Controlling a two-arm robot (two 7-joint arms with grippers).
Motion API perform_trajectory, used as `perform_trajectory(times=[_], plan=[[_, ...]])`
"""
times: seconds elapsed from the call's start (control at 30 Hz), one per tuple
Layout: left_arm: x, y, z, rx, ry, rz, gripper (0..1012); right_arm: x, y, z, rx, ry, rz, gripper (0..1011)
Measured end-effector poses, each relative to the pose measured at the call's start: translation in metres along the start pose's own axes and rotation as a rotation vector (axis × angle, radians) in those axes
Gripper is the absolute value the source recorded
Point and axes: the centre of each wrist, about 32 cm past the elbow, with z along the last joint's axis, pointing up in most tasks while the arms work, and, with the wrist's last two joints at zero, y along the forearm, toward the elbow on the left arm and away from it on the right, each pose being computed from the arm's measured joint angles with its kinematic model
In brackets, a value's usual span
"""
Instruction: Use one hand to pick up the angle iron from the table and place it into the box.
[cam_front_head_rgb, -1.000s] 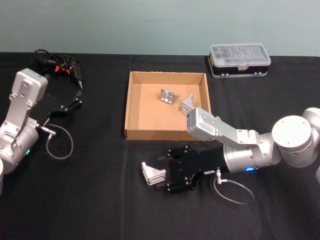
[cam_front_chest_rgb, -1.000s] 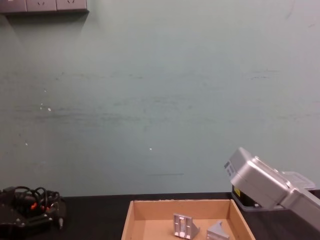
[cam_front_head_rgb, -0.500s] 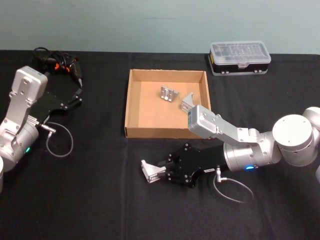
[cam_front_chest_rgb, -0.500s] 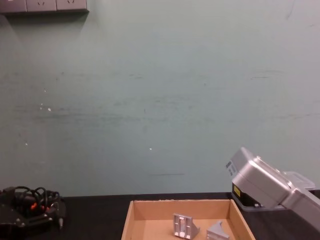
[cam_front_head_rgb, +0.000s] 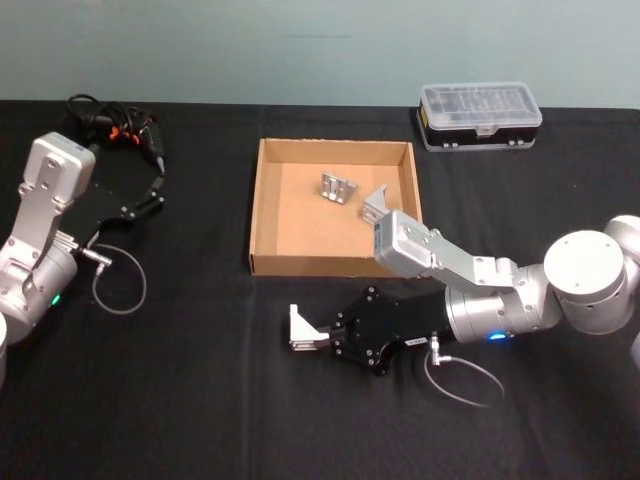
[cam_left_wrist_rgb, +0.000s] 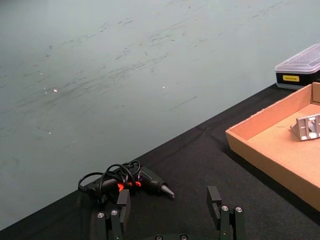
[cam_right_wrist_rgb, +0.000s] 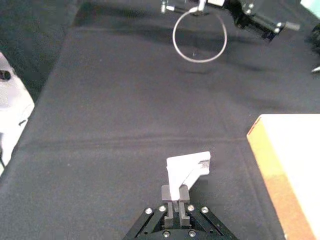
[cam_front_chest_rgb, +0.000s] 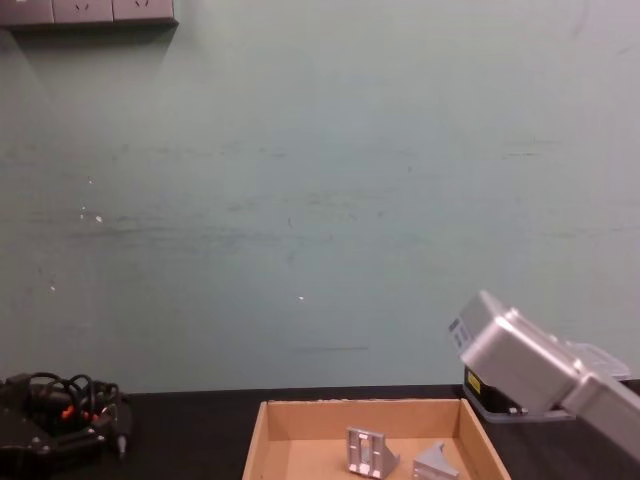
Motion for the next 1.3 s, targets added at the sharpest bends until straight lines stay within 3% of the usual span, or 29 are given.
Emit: perform_trajectory(times=[0.3,0.37,0.53,0.93,1.3], plan=[[0.0,0.0,0.0,0.0,0.0,0.0,1000,0.001,-0.014,0.024,0.05,-0.051,-0.036,75],[0.0,0.0,0.0,0.0,0.0,0.0,1000,0.004,-0.021,0.036,0.075,-0.08,-0.063,75],[0.0,0.0,0.0,0.0,0.0,0.0,1000,0.015,-0.033,0.048,0.089,-0.113,-0.134,75],[0.0,0.0,0.0,0.0,0.0,0.0,1000,0.043,-0.035,0.036,0.057,-0.063,-0.276,75],[0.0,0.0,0.0,0.0,0.0,0.0,1000,0.06,-0.017,0.027,0.036,-0.027,-0.293,75]])
